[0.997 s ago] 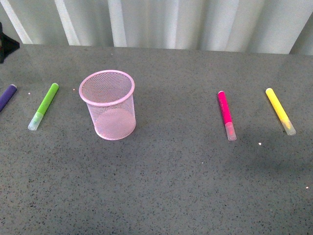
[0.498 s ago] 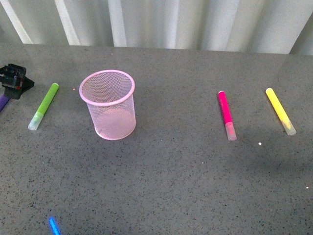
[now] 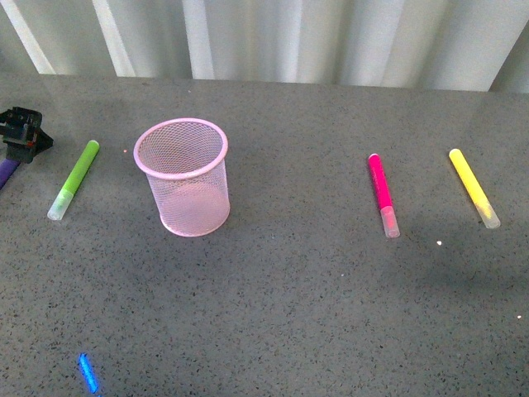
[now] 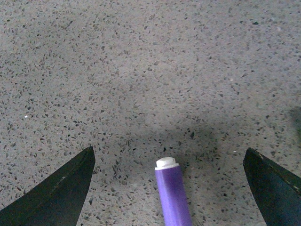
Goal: Insert purple and pink pens into pink cup
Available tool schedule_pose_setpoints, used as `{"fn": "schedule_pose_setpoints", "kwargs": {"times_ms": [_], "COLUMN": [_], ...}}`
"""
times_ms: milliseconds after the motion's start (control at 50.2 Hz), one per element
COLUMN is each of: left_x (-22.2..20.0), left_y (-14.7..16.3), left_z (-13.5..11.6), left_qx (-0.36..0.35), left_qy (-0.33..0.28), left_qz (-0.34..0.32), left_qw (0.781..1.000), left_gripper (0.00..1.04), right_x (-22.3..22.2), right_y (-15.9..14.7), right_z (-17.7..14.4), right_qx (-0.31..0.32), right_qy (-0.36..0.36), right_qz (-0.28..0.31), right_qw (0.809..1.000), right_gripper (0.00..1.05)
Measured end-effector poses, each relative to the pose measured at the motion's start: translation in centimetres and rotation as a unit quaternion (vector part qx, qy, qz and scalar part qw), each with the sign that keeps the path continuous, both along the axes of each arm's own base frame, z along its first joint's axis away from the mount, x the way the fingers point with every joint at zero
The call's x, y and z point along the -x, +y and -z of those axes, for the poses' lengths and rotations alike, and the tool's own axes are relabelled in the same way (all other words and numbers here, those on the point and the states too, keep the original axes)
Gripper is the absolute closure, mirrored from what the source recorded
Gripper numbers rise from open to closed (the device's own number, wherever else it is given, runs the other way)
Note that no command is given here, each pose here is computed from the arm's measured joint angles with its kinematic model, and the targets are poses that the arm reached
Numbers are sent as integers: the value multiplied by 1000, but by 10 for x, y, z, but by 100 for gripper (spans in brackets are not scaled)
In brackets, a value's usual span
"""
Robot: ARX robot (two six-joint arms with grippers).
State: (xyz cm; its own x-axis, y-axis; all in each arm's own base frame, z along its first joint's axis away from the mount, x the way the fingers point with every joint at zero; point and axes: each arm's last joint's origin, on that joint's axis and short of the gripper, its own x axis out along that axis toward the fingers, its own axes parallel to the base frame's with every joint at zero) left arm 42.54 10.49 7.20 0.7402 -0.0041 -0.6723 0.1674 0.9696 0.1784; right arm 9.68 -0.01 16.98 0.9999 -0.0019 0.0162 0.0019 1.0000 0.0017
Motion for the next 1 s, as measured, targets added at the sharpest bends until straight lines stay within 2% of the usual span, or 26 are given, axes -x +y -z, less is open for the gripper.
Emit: {"fn": "schedule_pose_setpoints", "kwargs": {"times_ms": [299,618,698,897,997], "left_x": [1,-2,-3,-4,-4], "left_y": [5,6,6,3,2], "left_z": [11,12,11,11,11], "left_qx": [5,7,9,23,32], "left_qy": [22,41,49,61,62], "left_qz": [-9,-17,-21,-23,-26], "left_qw": [1000,999,999,998,997], "left_gripper": [7,7,15,43,63], "right_x": [0,0,0,0,0], "right_y": [0,0,0,0,0], "right_z": [0,0,0,0,0], "right_qx": [0,0,0,0,0], "right_qy": [0,0,0,0,0], "right_qz": [0,0,0,0,0], "right_qw": [1000,1000,1000,1000,1000], "right_gripper": [7,7,7,7,7]}}
